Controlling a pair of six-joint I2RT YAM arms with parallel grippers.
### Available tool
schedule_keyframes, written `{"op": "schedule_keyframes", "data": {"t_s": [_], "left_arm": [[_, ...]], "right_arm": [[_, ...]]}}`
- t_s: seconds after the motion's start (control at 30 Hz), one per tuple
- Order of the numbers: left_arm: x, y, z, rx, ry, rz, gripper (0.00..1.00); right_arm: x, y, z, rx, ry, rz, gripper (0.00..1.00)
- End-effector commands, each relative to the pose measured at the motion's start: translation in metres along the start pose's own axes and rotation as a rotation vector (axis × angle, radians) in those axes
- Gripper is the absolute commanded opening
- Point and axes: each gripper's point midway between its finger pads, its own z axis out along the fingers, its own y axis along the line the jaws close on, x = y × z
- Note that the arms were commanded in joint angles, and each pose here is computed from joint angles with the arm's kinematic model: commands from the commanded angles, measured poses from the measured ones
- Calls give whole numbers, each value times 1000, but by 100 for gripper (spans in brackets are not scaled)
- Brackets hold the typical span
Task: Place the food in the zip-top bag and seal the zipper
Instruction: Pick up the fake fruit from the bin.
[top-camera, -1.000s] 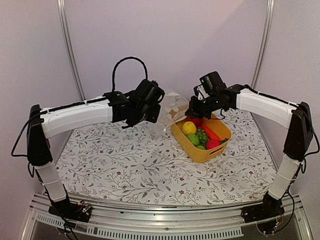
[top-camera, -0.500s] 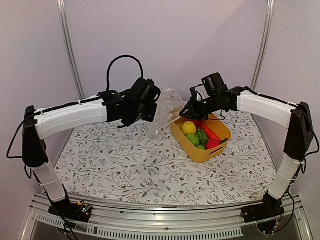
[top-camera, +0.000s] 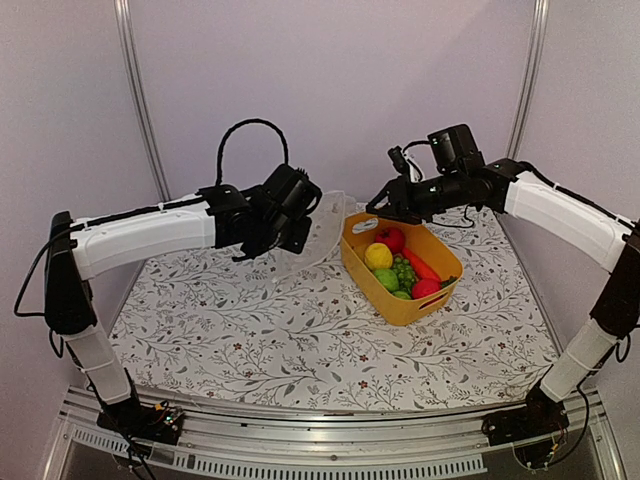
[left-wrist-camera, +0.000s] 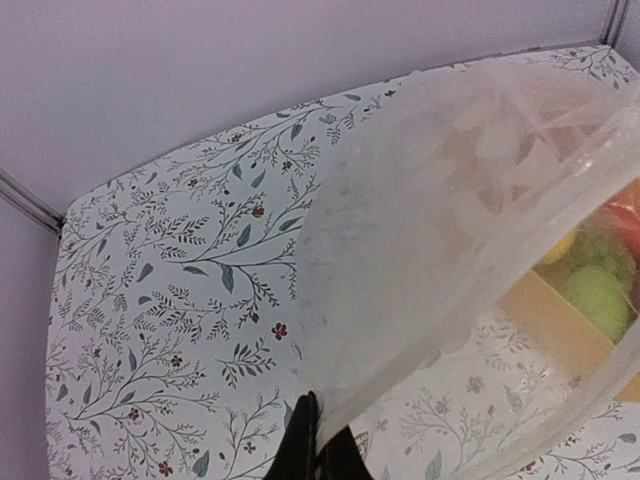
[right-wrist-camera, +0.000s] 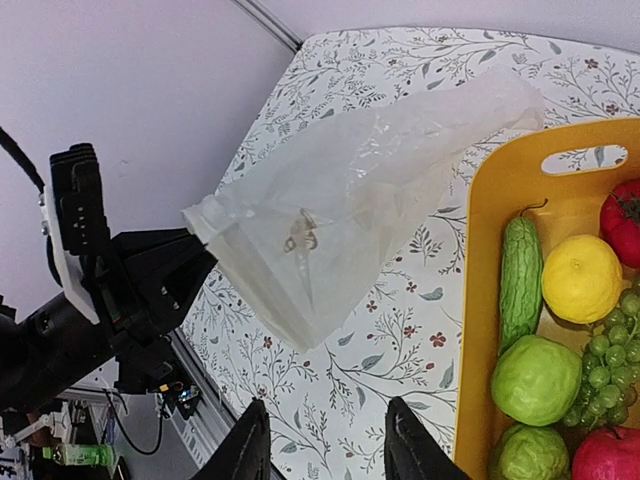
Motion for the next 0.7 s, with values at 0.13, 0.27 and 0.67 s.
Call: {"op": "schedule_keyframes", "data": {"t_s": [0.13, 0.27, 0.67], "left_arm": [[7, 2, -2, 27, 28, 24, 0], [9, 2, -3, 31, 39, 26, 0], [13, 6, -6, 47, 55, 35, 0]], "right_arm": [[-6, -73, 12, 266, 42, -39, 32], [-12, -107, 15, 369, 53, -33, 30], [6, -173, 64, 456, 181, 35, 55]]}}
